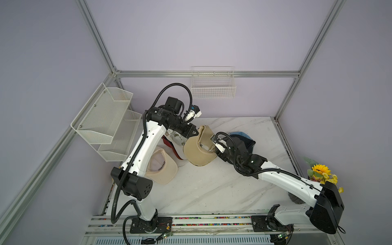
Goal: Open the adjustable buckle of the baseball cap
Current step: Pick up the baseball cap.
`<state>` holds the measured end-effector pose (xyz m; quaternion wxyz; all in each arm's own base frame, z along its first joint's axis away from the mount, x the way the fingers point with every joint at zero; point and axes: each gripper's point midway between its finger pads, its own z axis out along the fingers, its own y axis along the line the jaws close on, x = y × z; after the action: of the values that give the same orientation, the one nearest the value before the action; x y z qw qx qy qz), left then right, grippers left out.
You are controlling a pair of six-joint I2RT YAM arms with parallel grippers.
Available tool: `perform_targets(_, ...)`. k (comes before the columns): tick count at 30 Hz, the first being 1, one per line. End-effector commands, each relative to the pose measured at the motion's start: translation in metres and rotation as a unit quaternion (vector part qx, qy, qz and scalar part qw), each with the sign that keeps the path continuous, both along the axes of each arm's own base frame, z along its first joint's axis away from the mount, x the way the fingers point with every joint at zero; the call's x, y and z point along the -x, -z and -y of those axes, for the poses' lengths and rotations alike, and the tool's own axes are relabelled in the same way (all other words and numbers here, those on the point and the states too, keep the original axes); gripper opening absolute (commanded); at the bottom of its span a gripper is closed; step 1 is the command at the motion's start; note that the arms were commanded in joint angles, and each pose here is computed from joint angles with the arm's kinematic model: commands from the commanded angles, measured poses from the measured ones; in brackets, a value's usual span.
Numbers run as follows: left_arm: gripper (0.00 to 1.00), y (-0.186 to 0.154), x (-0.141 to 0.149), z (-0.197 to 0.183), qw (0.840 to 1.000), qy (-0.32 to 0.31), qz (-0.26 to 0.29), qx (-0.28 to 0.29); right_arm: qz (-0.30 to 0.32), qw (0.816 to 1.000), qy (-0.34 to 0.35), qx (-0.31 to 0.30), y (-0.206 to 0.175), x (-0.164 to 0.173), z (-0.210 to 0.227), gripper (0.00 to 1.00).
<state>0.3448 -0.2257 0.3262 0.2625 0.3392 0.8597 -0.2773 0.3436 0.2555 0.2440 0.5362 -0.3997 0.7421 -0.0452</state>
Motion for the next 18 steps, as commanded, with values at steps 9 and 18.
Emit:
perform_targets(9, 0.00, -0.022, 0.032, -0.001, 0.998, 0.029, 0.036, 0.032, 0.070, 0.994, 0.005, -0.079, -0.047, 0.002, -0.001, 0.00)
perform_targets(18, 0.05, -0.023, 0.026, -0.016, 0.997, -0.012, 0.070, 0.006, 0.141, 0.978, 0.012, -0.152, -0.101, 0.018, 0.020, 0.00)
